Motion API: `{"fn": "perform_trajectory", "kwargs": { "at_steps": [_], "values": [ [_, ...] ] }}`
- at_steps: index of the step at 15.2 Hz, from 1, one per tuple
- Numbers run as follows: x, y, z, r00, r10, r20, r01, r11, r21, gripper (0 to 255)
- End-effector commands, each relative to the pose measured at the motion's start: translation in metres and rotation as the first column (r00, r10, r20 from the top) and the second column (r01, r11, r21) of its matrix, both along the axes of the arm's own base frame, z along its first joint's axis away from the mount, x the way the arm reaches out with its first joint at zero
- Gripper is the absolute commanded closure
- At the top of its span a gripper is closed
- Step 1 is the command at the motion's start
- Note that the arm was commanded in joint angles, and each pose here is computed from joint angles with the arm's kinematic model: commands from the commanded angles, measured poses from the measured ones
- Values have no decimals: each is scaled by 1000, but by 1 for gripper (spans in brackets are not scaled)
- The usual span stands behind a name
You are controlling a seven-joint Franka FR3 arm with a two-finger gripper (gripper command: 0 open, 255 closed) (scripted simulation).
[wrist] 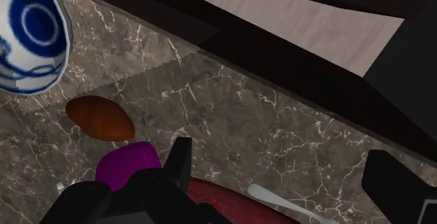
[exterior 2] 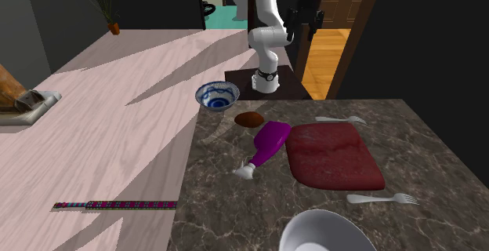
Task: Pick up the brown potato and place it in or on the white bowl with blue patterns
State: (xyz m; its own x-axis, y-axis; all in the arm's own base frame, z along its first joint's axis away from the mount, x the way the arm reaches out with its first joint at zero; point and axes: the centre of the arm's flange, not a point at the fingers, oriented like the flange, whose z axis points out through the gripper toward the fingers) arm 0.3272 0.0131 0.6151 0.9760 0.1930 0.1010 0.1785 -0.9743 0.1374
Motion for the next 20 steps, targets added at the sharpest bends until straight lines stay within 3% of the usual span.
{"fn": "perform_trajectory", "kwargs": {
  "at_steps": [1,5,10,15,20],
  "values": [
    [0,0,0,1000,0,0,0,1000,0,0],
    [16,-53,-22,992,123,-19,-122,992,38,0],
    [44,-116,-52,961,275,-35,-271,958,89,0],
    [80,-171,-87,906,421,-43,-412,900,141,0],
    [123,-219,-124,829,557,-43,-540,819,194,0]
  ]
}}
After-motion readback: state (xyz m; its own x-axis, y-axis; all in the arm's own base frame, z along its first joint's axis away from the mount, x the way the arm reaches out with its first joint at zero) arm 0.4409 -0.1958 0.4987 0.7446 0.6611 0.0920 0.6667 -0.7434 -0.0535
